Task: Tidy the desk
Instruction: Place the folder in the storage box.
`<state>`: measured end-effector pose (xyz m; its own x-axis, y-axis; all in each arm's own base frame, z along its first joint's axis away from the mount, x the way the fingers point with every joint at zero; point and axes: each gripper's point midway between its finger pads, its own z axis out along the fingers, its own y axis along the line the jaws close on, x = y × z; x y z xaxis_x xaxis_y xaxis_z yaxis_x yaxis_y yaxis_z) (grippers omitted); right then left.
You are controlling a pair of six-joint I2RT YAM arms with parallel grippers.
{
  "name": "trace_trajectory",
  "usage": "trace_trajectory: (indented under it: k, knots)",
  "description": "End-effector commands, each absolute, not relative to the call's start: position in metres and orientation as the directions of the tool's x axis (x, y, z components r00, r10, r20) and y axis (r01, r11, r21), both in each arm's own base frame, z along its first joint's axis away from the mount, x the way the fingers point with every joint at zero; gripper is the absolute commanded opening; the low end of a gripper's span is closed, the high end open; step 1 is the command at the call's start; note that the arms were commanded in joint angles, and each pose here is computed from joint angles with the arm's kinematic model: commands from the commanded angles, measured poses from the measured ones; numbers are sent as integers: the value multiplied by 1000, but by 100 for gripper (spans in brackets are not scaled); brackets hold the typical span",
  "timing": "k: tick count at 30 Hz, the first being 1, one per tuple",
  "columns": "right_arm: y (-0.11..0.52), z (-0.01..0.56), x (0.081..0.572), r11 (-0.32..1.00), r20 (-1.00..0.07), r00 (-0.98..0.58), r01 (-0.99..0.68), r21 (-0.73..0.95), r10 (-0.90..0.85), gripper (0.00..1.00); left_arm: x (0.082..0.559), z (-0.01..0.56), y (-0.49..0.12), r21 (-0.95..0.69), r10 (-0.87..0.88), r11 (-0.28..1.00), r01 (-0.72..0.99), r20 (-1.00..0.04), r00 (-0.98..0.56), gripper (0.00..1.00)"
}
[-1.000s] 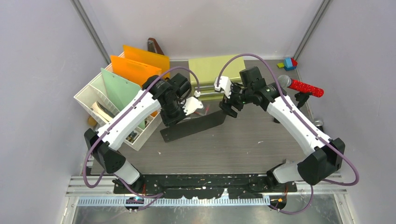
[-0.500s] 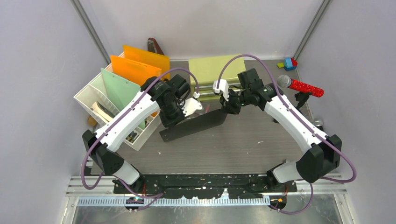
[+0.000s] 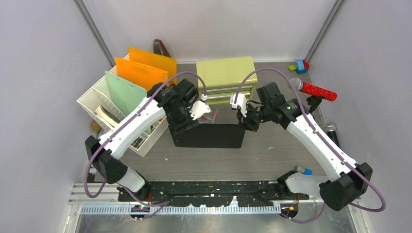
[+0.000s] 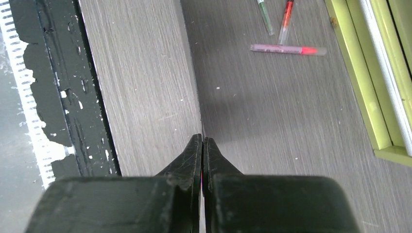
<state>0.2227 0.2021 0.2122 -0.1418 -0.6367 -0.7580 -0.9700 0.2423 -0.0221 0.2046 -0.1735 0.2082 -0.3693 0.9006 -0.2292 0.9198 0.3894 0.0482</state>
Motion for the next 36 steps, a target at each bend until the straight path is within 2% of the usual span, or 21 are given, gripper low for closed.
trace_trajectory:
  k: [1, 3, 6, 14, 22, 25, 27, 33, 35, 36]
  knots:
    - [192, 223, 212, 282, -767, -155, -959, -34, -622, 0, 215, 226, -174, 146, 871, 419, 896, -343, -351, 57]
    - [189, 225, 209, 290, -769, -152, -956, -45, -621, 0, 219, 228, -176, 168, 871, 404, 899, -371, -322, 61]
    - [185, 228, 204, 297, -771, -149, -953, -54, -619, 0, 223, 226, -178, 193, 878, 376, 906, -388, -281, 63]
    - [189, 226, 192, 271, -774, -176, -963, 6, -609, 0, 245, 211, -201, 233, 889, 292, 927, -424, -174, 64]
    - [189, 218, 186, 270, -762, -212, -962, 50, -612, 1, 243, 188, -223, 138, 903, 213, 967, -407, -141, 61]
    - [189, 217, 188, 283, -767, -216, -958, 48, -604, 0, 232, 179, -227, 94, 916, 160, 983, -385, -112, 55]
    - [189, 215, 188, 296, -767, -227, -954, 51, -600, 1, 226, 173, -229, 74, 926, 133, 988, -365, -97, 47]
    - [188, 213, 191, 315, -765, -238, -948, 49, -598, 1, 218, 164, -222, 76, 958, 77, 994, -283, -52, 9]
    - [187, 213, 191, 320, -763, -242, -946, 49, -600, 4, 217, 165, -218, 77, 967, 65, 995, -249, -44, 0]
    - [187, 213, 192, 322, -763, -243, -946, 49, -599, 7, 215, 166, -215, 69, 971, 63, 996, -233, -45, 0]
